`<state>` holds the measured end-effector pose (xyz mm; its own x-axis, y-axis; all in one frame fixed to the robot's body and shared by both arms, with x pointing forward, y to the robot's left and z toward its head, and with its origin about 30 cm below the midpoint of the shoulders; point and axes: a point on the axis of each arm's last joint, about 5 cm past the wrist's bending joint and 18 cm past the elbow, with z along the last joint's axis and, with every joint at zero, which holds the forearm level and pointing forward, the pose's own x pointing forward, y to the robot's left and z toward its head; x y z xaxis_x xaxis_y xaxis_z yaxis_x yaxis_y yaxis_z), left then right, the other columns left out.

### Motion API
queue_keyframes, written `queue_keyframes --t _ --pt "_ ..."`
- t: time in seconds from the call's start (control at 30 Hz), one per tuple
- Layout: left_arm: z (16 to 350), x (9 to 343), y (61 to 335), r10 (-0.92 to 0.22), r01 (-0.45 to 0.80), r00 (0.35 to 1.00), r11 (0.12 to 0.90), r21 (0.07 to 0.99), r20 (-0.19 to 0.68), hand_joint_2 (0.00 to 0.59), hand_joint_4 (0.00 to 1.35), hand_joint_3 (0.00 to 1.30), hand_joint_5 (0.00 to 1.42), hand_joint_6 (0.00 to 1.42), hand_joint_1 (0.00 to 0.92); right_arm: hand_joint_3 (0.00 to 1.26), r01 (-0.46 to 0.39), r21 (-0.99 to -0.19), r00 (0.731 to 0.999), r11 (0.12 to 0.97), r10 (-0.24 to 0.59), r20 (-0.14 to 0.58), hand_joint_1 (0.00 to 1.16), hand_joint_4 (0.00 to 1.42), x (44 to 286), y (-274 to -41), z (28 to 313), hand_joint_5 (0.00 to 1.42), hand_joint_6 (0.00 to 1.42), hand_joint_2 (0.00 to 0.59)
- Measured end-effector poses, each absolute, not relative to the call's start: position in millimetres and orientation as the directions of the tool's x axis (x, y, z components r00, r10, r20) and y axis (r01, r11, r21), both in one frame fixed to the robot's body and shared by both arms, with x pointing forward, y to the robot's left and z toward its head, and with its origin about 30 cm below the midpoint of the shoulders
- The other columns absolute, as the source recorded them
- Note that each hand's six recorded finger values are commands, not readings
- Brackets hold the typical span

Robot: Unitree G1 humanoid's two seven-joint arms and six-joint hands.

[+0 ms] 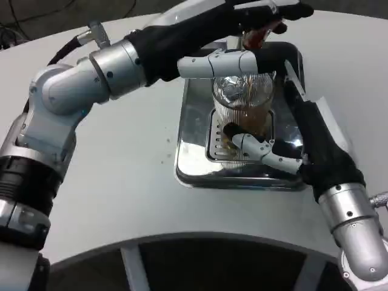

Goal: Grasp the cup under the faucet to collect the drink, then remove the cup.

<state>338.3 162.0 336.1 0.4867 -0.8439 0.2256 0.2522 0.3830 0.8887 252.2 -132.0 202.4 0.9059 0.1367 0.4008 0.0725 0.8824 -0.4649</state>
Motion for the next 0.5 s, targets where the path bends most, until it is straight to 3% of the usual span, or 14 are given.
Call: queue_keyframes --t 0.5 --pt "336.6 338.1 163.1 -0.842 0.250 0.490 0.383 0.889 0.224 0.062 0.06 0.15 0.14 0.06 0.000 0.00 0.081 -0.460 0.912 0.884 0.120 0.391 0.73 0.00 266.8 -125.4 202.5 0.00 0.00 0.221"
